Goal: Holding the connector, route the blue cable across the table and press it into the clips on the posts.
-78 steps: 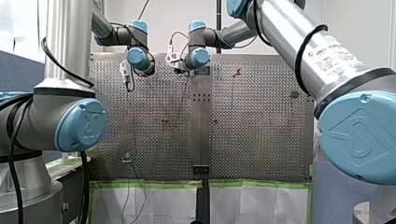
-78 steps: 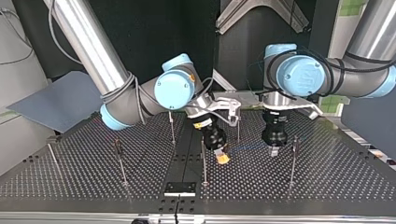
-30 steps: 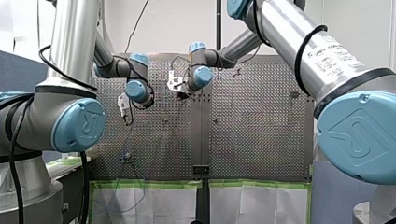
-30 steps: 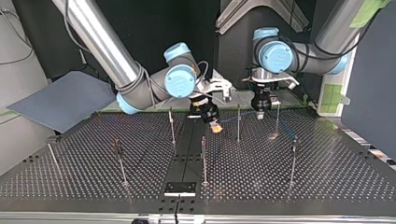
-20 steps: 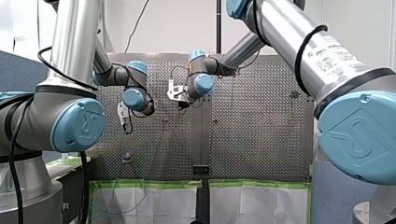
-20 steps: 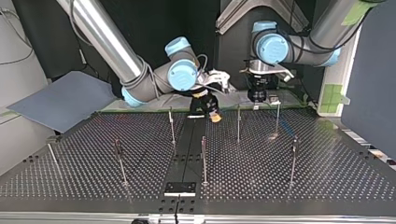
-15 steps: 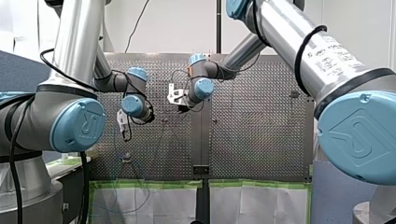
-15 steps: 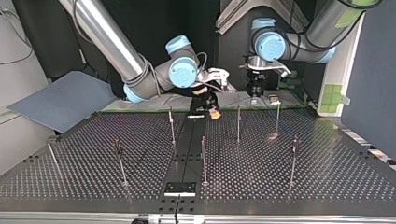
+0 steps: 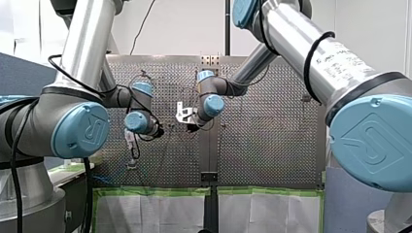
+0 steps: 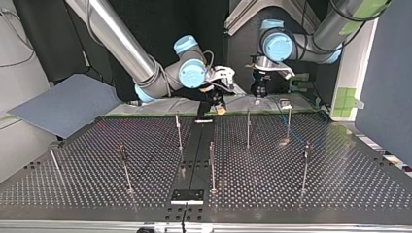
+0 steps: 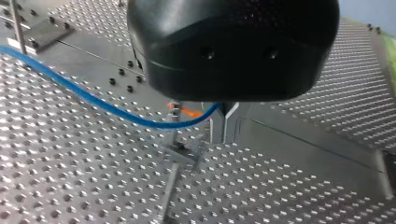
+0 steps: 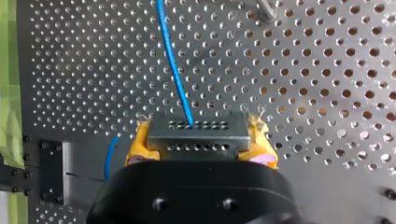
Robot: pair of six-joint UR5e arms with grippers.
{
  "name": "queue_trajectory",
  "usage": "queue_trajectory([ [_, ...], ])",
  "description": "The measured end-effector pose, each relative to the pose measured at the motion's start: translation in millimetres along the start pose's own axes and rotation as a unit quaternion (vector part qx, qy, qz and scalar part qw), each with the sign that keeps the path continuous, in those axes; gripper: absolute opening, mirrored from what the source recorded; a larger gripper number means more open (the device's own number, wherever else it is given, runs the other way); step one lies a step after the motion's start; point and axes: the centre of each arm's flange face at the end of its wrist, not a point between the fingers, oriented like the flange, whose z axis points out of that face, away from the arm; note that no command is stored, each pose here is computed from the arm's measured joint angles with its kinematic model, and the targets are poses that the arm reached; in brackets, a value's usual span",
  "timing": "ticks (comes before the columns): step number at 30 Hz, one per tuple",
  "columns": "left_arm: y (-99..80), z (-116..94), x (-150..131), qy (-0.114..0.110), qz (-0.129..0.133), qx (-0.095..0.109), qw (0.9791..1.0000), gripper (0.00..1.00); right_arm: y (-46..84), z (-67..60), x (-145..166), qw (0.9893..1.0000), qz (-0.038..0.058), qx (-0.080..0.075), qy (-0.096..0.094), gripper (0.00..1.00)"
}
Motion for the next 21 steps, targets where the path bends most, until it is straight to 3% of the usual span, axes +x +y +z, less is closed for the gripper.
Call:
queue_trajectory([
  [3, -1.4, 10, -9, -0.019, -0.001, 0.005, 0.9998, 0.0, 3.2, 1.1, 1, 1.0, 0.0011, -0.002, 0.003, 0.0],
  [8, 0.5, 19, -18, -0.032, -0.002, 0.004, 0.9995, 0.0, 5.8, 4.4, 3, 0.9999, 0.0075, 0.002, 0.013, 0.0],
  [12, 3.7, 26, -18, -0.031, 0.003, 0.001, 0.9995, 0.0, 9.5, 8.4, 6, 0.9993, 0.0211, 0.014, 0.026, 0.0],
  [15, 7.6, 33, -13, -0.027, 0.009, -0.003, 0.9996, 0.0, 13.1, 10.2, 8, 0.999, 0.026, 0.02, 0.03, 0.0],
  [21, 16.2, 49, -9, -0.026, 0.009, -0.012, 0.9995, 0.0, 25.6, 12.6, 10, 0.9989, 0.031, 0.016, 0.032, 0.0],
])
